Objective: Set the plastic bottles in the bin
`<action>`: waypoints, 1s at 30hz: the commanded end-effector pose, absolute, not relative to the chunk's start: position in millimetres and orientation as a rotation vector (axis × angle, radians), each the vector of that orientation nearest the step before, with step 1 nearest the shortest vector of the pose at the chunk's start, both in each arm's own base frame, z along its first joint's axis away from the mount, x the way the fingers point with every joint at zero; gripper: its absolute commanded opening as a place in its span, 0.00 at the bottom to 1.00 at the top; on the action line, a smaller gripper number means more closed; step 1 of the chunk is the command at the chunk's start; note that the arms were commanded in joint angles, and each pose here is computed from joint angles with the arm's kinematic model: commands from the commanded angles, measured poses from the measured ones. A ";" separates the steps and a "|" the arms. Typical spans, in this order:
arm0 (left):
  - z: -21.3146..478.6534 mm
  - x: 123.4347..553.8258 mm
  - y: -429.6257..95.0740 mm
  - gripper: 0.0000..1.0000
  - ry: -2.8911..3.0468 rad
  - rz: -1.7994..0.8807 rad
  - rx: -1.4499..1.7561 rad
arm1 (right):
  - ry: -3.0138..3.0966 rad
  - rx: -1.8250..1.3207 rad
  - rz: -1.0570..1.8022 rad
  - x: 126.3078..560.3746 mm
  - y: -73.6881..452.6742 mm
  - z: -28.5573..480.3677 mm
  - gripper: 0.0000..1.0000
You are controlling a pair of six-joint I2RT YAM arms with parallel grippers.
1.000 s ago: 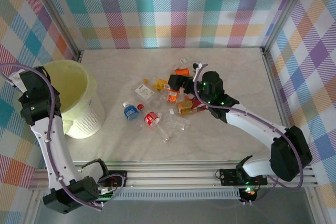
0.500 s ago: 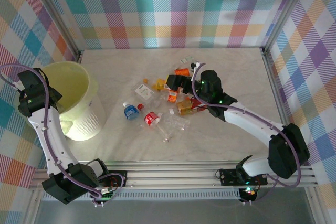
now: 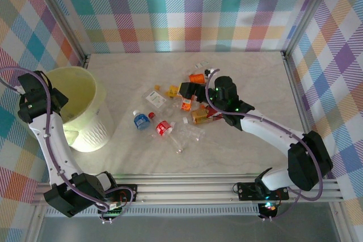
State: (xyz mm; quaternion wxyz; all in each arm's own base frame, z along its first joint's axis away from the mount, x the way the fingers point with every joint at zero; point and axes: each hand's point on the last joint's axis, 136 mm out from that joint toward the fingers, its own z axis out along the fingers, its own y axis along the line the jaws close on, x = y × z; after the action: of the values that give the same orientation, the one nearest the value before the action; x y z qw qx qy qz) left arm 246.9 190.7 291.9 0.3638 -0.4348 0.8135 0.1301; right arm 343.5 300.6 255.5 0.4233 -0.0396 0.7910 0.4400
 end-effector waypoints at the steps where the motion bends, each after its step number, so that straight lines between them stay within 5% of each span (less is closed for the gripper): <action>1: 303.6 233.7 197.5 0.68 2.067 0.406 -1.163 | 1.953 -0.129 1.103 346.1 305.2 266.1 1.00; 13: 352.5 219.6 167.9 0.89 1.989 0.295 -1.048 | 1.976 -0.103 1.086 352.2 306.2 255.0 1.00; 24: 404.5 250.2 43.8 0.96 1.918 -0.397 -0.633 | 2.058 -0.047 1.009 346.4 290.5 222.7 1.00; 30: 394.8 266.9 -11.0 1.00 1.992 -0.537 -0.499 | 2.128 0.028 0.884 340.6 266.0 195.5 1.00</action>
State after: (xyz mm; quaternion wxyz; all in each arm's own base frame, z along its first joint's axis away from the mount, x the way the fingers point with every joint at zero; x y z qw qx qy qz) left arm 257.3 13.0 395.7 0.4971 -0.2234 0.8184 -0.1822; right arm 343.6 281.8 200.8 0.4007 -0.0078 0.8336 0.3802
